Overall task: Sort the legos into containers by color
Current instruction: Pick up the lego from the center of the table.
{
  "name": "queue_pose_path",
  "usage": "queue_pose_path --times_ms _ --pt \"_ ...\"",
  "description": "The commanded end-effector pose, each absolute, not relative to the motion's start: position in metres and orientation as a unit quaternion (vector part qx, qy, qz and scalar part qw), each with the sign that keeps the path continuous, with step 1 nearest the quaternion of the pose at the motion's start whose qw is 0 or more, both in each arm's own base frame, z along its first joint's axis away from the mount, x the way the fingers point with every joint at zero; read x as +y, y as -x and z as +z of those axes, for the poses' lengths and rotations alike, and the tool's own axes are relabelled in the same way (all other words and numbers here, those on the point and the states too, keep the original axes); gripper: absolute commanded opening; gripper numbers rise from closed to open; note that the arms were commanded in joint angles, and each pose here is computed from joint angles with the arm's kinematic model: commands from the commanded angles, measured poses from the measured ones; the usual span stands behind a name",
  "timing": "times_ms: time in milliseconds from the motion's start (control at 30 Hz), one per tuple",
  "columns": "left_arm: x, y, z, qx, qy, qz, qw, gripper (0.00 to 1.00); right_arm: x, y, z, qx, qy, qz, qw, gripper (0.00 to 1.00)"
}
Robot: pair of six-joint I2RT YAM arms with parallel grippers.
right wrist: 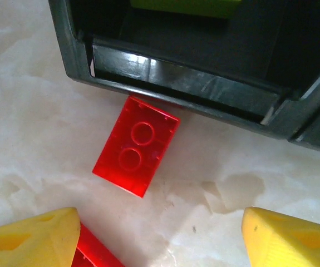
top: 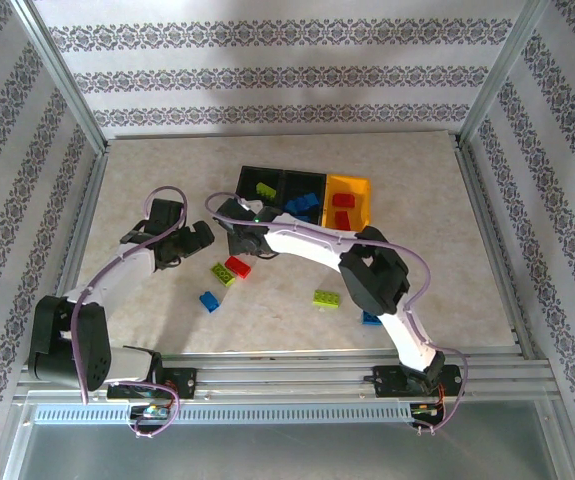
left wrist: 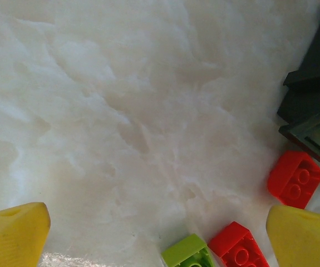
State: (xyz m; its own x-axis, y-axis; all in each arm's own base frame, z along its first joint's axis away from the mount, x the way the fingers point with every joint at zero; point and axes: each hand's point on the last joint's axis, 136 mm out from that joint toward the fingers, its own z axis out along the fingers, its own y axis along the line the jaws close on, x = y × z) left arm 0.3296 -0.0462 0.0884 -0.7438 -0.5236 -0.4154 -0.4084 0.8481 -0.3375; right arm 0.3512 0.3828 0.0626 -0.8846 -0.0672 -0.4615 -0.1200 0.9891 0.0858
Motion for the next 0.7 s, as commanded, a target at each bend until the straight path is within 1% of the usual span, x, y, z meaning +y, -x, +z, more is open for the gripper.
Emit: queue_pose_path --times_ms 0,500,667 --pt "-0.044 -0.337 0.091 0.925 0.252 -0.118 0.26 1.0 0.388 -0.358 0.062 0.966 0.035 0.047 0.25 0.77" --pt "-0.043 -0.337 0.086 0.929 0.247 -0.114 0.251 1.0 0.399 -0.377 0.031 0.97 0.029 0.036 0.24 0.74" --pt "-0.042 -0.336 0.086 0.93 0.246 -0.11 0.25 1.0 0.394 -0.383 0.019 0.973 0.022 0.03 0.229 0.72"
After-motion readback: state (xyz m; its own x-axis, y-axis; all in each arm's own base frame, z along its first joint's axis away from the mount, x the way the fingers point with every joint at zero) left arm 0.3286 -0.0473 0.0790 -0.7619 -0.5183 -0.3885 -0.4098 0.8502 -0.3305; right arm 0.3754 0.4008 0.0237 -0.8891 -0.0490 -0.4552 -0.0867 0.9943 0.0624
